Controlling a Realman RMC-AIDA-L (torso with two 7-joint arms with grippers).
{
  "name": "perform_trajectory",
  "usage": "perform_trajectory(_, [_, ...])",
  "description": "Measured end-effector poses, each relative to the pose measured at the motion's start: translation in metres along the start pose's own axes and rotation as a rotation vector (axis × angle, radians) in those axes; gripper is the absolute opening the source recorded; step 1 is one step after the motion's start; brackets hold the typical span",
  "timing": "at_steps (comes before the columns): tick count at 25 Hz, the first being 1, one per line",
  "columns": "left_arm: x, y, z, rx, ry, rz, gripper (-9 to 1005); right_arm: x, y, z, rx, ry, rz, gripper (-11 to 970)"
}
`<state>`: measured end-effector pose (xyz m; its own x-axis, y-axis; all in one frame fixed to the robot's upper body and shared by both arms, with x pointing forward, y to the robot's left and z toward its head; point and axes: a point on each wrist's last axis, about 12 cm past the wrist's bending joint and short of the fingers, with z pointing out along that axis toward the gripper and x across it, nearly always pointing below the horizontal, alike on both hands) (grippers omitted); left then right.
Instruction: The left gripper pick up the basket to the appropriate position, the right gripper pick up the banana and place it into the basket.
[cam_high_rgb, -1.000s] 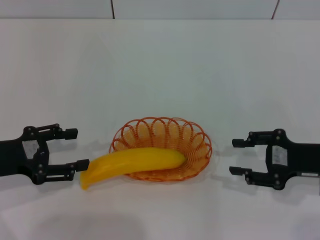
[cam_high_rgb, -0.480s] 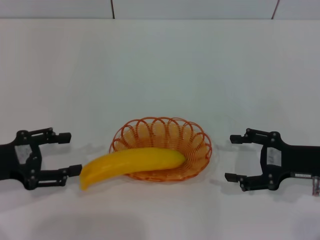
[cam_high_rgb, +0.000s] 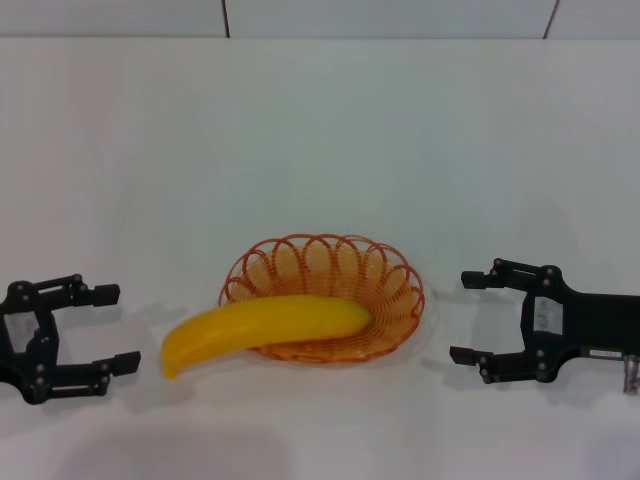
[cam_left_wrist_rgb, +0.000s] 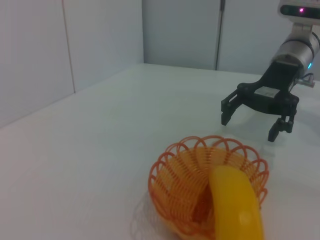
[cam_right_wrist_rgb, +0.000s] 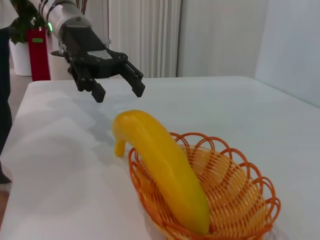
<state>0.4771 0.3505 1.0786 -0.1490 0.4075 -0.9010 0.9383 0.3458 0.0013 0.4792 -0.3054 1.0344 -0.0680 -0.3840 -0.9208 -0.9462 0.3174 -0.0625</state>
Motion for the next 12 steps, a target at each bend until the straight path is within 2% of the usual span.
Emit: perform_trajectory(12, [-0.0003,0.0001,0.0013,0.004,0.001,0.000,816,-0.0019,-0.0017,0.0009,-0.004,-0.003,-0.007,892])
